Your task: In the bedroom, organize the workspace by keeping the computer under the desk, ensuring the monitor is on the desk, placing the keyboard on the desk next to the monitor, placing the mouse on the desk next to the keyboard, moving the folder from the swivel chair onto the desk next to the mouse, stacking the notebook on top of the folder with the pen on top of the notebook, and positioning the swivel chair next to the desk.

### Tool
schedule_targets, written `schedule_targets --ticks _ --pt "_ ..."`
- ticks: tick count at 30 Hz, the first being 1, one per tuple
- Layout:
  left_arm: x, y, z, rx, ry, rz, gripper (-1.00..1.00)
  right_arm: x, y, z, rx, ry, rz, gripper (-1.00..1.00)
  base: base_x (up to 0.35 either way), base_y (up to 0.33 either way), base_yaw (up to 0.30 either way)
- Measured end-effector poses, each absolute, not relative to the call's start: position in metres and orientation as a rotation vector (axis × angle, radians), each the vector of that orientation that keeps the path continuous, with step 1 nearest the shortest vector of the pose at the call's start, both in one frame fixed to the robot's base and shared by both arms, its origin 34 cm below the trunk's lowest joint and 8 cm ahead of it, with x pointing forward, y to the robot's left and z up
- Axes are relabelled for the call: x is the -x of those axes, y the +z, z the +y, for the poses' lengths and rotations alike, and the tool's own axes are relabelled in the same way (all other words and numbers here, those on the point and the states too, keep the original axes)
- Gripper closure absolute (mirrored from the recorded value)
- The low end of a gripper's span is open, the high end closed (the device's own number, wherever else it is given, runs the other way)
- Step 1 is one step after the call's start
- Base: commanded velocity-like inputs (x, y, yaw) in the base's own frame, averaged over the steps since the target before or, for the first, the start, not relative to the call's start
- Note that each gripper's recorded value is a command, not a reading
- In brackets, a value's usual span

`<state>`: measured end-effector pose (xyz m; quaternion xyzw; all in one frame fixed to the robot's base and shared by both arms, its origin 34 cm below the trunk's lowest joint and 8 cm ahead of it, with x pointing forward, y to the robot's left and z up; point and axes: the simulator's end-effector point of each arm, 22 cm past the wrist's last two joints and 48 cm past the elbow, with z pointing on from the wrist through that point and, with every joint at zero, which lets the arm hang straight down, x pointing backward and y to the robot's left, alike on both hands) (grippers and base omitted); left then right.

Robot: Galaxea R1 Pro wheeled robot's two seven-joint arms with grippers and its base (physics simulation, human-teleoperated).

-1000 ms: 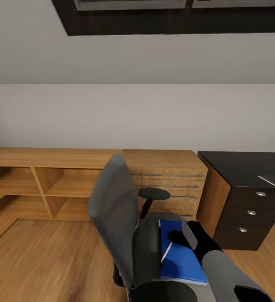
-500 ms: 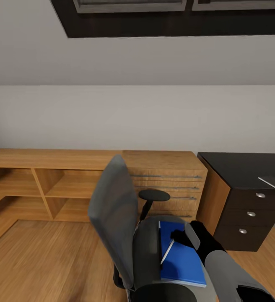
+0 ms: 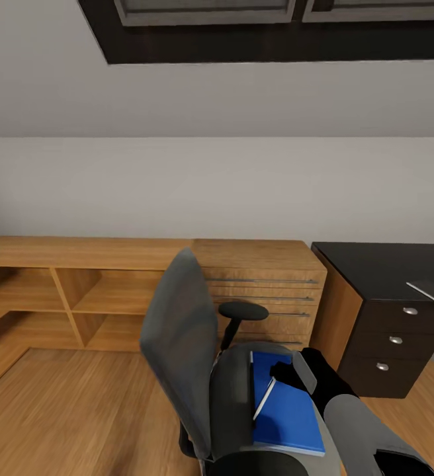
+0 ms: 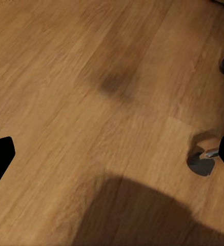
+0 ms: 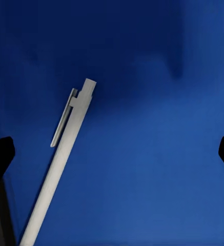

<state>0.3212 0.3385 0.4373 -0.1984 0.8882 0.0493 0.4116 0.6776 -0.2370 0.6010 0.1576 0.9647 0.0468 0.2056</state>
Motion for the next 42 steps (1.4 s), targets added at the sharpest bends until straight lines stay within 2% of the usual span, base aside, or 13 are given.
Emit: schedule_targets --ticks 26,42 --pt "-0.3209 0.4371 0.3383 0.5 0.124 2.235 -1.0 -0.6772 0.6005 -0.2371 -0.442 0.132 2.69 -1.0 0.0 0.001 0.0" --pt "-0.3209 0.437 0.3383 0.501 0.124 2.236 -1.0 -0.6775 0.6008 -0.2379 -0.447 0.132 2.688 -1.0 0.057 0.059 0.0"
